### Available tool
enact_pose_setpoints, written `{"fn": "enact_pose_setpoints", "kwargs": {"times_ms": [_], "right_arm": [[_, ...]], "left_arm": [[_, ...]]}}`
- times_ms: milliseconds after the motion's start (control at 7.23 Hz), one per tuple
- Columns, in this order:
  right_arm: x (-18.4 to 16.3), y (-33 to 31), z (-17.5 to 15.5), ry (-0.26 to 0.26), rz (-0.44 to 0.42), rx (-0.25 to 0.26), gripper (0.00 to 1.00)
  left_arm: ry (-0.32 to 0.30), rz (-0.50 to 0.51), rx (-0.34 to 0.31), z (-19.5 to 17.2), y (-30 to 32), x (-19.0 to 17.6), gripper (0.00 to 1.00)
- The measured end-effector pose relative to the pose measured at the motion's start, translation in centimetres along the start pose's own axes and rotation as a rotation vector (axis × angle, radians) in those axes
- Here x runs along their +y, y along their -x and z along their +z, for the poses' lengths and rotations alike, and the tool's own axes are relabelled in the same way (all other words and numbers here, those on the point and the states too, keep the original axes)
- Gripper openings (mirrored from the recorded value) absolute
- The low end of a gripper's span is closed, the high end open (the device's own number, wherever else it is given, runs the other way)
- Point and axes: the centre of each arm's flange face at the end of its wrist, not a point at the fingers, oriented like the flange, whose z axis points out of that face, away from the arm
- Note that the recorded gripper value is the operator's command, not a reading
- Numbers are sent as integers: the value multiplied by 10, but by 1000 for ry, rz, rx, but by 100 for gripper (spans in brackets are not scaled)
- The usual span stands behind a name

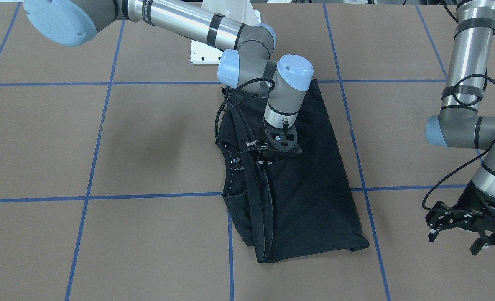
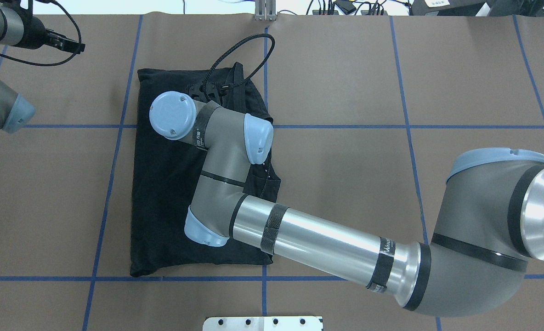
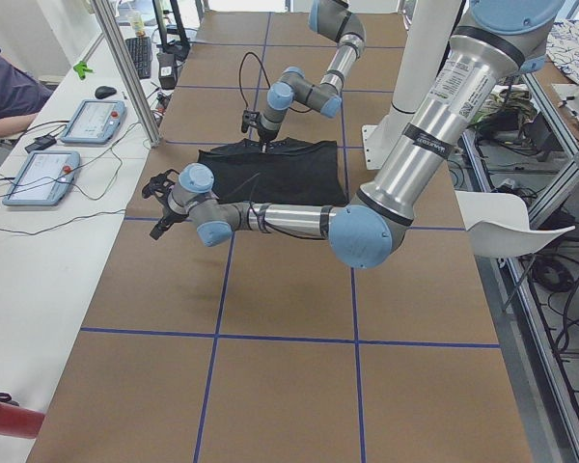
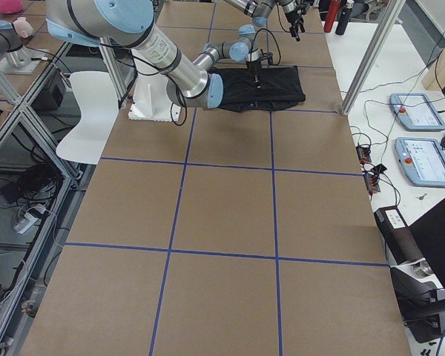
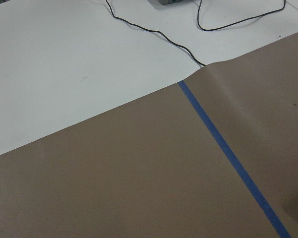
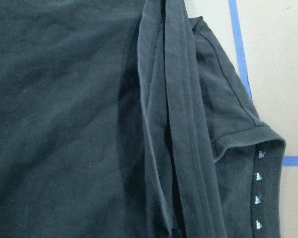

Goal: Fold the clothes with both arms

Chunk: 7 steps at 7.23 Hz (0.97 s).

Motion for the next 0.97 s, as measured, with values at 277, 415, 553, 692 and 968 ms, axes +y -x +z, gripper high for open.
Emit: {"fn": "enact_pose_setpoints", "kwargs": {"times_ms": [277, 415, 553, 692, 968], "right_arm": [[-1, -7, 2, -2, 3, -2, 0], [0, -18, 6, -3, 3, -4, 0], [3, -34, 12, -6, 1, -5, 7], [7, -52, 17, -7, 0, -5, 42], [24, -80, 34, -4, -6, 12, 98]], "left_arm": [[0, 0, 1, 0, 0, 0, 100], [1, 2, 2, 1, -2, 1, 100], [3, 3, 3, 2, -3, 1, 100], [3, 4, 4, 2, -4, 2, 100], [3, 5, 6, 3, -6, 2, 100]]}}
